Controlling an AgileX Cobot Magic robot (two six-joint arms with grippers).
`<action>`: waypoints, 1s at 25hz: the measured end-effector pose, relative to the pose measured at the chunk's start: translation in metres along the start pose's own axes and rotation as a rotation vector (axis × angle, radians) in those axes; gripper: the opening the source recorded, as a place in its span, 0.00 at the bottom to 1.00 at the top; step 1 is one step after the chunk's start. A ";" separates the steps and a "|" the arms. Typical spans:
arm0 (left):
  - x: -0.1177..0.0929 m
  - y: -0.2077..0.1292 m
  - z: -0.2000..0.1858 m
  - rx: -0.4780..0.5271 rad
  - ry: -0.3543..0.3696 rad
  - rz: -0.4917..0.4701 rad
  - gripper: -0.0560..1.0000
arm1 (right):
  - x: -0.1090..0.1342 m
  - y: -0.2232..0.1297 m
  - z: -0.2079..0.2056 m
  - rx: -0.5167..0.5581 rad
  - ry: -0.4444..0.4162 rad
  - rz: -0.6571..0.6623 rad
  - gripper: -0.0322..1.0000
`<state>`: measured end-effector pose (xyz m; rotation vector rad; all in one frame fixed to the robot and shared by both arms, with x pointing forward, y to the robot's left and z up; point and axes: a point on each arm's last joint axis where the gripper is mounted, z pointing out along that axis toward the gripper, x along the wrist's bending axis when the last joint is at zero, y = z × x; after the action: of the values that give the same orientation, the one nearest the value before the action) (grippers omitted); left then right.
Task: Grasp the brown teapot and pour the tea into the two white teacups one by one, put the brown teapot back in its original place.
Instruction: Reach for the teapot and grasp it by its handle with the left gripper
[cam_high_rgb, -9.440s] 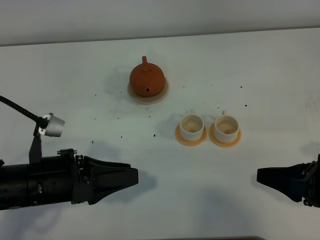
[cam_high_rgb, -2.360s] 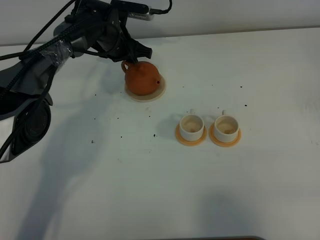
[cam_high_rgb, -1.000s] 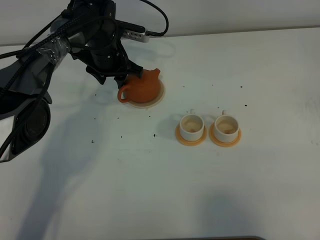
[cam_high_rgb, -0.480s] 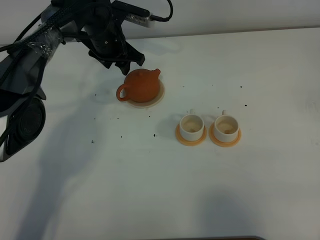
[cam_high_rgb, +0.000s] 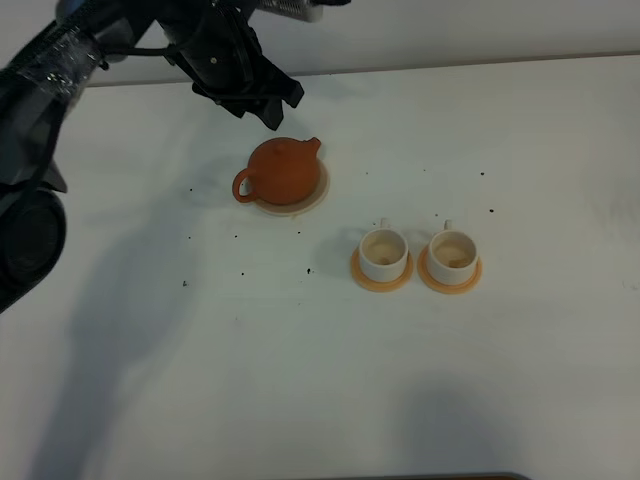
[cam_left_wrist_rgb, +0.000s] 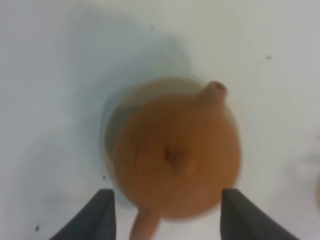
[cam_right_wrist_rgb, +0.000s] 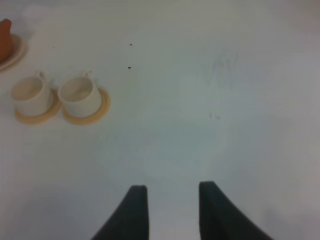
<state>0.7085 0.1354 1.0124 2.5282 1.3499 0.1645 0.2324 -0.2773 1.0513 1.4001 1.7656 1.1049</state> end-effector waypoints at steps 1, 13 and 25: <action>-0.002 -0.004 -0.009 0.002 -0.001 0.012 0.50 | 0.000 0.000 0.000 0.000 0.000 0.000 0.27; -0.008 -0.055 -0.006 0.186 -0.020 0.111 0.50 | 0.000 0.000 0.000 0.000 0.000 0.000 0.27; 0.006 -0.036 0.044 0.233 0.021 0.345 0.48 | 0.000 0.000 0.000 0.000 0.000 0.000 0.27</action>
<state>0.6930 0.1516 0.9600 2.9488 0.9781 0.1058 0.2324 -0.2773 1.0513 1.4001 1.7656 1.1049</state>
